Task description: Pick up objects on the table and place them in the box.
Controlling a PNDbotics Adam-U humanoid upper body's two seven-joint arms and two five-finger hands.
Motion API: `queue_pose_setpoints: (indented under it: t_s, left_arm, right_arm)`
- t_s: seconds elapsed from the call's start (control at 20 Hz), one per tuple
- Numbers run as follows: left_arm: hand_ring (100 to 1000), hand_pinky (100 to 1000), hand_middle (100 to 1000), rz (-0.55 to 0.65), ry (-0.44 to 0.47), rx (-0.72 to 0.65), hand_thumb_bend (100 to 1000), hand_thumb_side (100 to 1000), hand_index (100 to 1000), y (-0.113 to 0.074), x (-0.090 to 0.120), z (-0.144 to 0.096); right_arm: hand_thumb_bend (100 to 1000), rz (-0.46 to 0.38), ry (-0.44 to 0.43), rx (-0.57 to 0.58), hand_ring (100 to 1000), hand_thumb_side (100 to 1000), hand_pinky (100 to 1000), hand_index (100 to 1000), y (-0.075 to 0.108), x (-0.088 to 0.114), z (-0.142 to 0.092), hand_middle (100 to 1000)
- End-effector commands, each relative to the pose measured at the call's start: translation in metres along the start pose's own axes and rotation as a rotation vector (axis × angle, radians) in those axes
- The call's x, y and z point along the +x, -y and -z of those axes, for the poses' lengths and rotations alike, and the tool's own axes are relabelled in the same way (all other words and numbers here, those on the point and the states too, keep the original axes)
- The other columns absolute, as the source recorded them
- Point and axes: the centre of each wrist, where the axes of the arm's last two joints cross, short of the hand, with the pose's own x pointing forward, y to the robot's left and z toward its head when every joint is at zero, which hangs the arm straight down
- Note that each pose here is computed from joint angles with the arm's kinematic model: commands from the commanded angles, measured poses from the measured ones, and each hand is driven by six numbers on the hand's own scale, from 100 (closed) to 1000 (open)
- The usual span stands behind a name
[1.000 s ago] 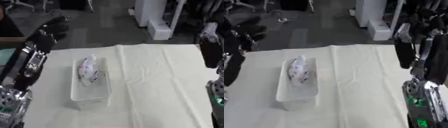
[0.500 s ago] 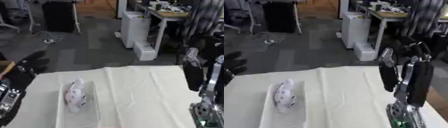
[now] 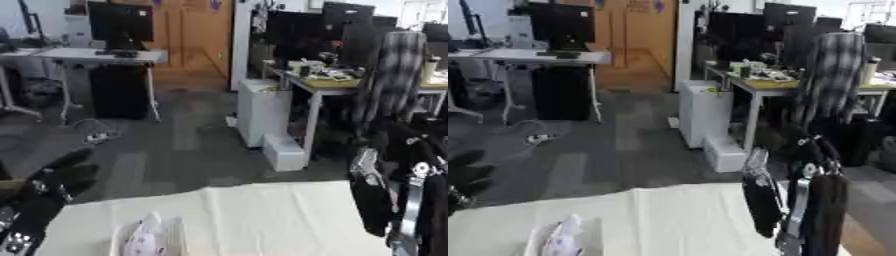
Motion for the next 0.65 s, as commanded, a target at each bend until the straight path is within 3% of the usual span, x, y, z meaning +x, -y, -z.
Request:
queue_pose_setpoints:
  t_s: [0.05,0.65]
  left_arm:
    - [899,880,909,-0.018,0.031,-0.004,150,861,849,0.0022,0.0042,0.0063]
    - [900,877,910,-0.04,0.028,0.017,155,857,849,0.0039,0.0029,0.0043]
  right_arm:
    - [100,0.019,0.031,-0.001,475,756,317,748,0.0016,0.0071,-0.0023,614]
    - [100,0.022,0.035,0.006,469,761,314,744,0.0,0.0065,-0.0078,608]
